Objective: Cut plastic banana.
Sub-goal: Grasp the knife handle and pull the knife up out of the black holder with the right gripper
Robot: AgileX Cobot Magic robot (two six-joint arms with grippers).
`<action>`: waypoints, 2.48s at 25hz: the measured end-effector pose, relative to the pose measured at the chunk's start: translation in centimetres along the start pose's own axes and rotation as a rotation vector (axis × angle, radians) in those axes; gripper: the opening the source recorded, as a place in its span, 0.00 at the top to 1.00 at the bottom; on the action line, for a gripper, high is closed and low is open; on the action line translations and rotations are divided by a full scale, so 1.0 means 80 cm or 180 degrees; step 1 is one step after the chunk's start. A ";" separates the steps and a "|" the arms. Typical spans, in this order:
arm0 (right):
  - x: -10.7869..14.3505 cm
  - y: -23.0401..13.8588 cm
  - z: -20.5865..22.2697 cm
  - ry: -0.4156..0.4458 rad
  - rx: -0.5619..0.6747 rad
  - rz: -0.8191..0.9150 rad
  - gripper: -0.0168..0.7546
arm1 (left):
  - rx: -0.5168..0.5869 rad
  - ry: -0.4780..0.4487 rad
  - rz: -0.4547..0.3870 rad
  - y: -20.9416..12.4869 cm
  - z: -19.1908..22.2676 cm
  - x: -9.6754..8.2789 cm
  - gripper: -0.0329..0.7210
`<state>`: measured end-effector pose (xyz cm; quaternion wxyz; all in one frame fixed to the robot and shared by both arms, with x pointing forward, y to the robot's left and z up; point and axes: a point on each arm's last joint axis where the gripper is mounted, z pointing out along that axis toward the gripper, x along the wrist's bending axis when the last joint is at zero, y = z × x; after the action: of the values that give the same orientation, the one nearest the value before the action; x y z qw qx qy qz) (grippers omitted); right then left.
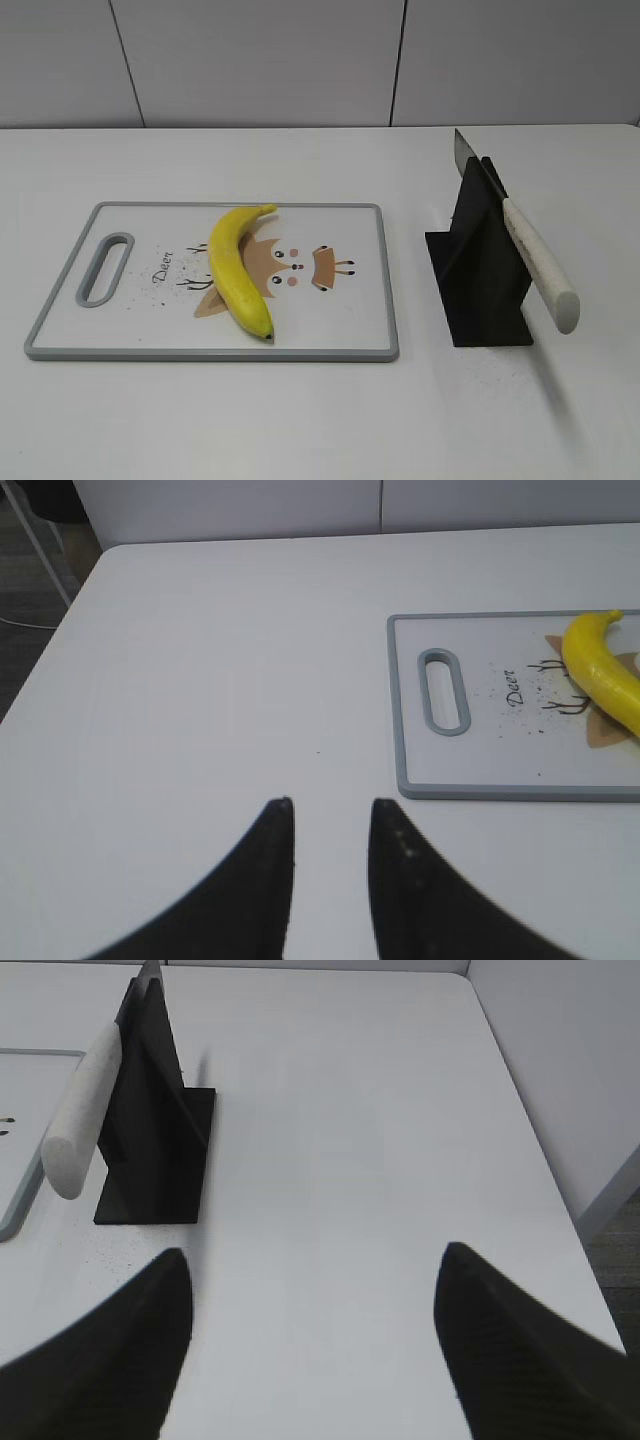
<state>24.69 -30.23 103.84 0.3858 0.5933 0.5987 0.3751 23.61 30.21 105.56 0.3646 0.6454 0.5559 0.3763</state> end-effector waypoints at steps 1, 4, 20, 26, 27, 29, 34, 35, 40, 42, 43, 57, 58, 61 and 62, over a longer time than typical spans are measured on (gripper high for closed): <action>0.000 0.000 0.000 0.0000 0.0000 0.0000 0.21 | 0.0000 0.0000 0.0000 0.000 0.000 0.000 0.63; 0.000 0.000 0.000 0.0000 0.0000 0.0000 0.21 | 0.0000 0.0000 0.0000 0.000 0.000 0.000 0.63; 0.000 0.000 0.000 0.0002 0.0000 0.0002 0.21 | 0.0000 0.0000 0.0000 0.000 0.000 0.000 0.64; 0.000 0.000 0.000 0.0002 0.0000 0.0002 0.21 | 0.0000 0.0000 0.0000 0.000 0.000 0.000 0.64; 0.000 0.000 0.000 0.0002 0.0000 0.0002 0.21 | 0.0000 0.0000 0.0000 0.000 0.000 0.000 0.64; 0.000 0.000 0.000 0.0002 0.0000 0.0002 0.21 | 0.0000 0.0000 0.0000 0.000 0.000 0.000 0.65; 0.000 0.000 0.000 0.0002 0.0000 0.0002 0.21 | 0.0000 0.0000 0.0000 0.000 0.000 0.000 0.64; 0.000 0.000 0.000 0.0002 0.0000 0.0002 0.21 | 0.0000 0.0000 0.0000 0.000 0.000 0.000 0.62; 0.000 0.000 0.000 0.0002 0.0000 0.0002 0.21 | 0.0000 0.0000 0.0000 0.000 0.000 0.000 0.28; 0.000 0.000 0.000 0.0005 0.0000 0.0004 0.21 | 0.0000 0.0000 0.0000 0.000 0.000 0.000 0.18; 0.001 0.000 0.000 0.0018 0.0001 0.0013 0.21 | 0.0000 0.0000 0.0000 0.000 0.000 0.000 0.15; 0.010 0.071 0.021 0.0215 0.0924 0.0160 0.21 | 0.0000 0.0000 0.0000 0.000 0.000 0.000 0.15; 0.011 0.079 0.025 0.0235 0.1009 0.0174 0.21 | 0.0000 0.0000 0.0000 0.000 0.000 0.000 0.15; 0.014 0.106 0.033 0.0288 0.1205 0.0213 0.21 | 0.0000 0.0000 0.0000 0.000 0.000 0.000 0.16; 0.015 0.115 0.036 0.0317 0.1277 0.0232 0.21 | 0.0000 0.0000 0.0000 0.000 0.000 0.000 0.17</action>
<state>31.15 -28.92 110.98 0.2159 0.6602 0.6579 0.2909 23.61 30.21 105.56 0.3646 0.6454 0.5559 0.3763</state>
